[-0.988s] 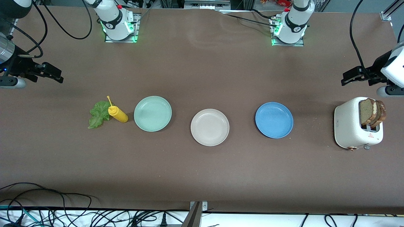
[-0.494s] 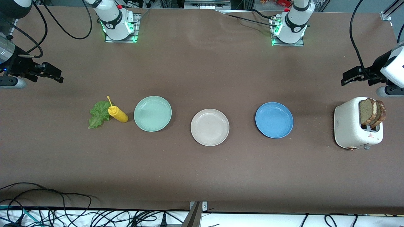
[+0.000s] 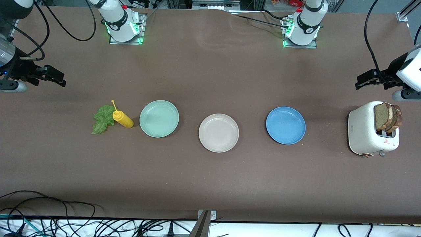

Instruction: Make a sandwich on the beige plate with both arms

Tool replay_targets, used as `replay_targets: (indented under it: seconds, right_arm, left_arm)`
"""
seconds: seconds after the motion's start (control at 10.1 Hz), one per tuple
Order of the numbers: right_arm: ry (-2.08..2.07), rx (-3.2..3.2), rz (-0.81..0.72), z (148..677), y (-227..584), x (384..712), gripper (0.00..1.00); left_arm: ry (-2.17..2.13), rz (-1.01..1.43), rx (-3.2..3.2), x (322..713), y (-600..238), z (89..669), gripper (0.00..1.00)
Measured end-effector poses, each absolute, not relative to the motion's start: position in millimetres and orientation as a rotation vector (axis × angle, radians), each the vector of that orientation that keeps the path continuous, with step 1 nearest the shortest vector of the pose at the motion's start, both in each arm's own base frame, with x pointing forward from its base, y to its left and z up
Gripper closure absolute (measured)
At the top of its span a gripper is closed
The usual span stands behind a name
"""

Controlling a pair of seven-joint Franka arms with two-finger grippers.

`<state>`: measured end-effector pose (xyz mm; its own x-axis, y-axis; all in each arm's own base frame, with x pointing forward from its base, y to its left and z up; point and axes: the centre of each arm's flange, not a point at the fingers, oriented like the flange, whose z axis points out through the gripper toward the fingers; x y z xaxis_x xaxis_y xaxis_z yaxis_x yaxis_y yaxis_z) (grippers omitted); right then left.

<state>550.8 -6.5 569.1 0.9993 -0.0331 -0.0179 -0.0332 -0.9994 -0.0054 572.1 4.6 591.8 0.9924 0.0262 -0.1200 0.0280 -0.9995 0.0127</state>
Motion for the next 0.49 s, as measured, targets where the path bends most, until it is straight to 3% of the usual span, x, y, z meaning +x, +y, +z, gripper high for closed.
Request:
replay_targets:
  seconds: [0.49]
  right_arm:
    - [0.052, -3.135, 0.028, 569.1, -6.5, 550.8, 0.0]
  left_arm:
    - [0.042, -0.192, 3.121, 572.9, 4.6, 590.1, 0.0]
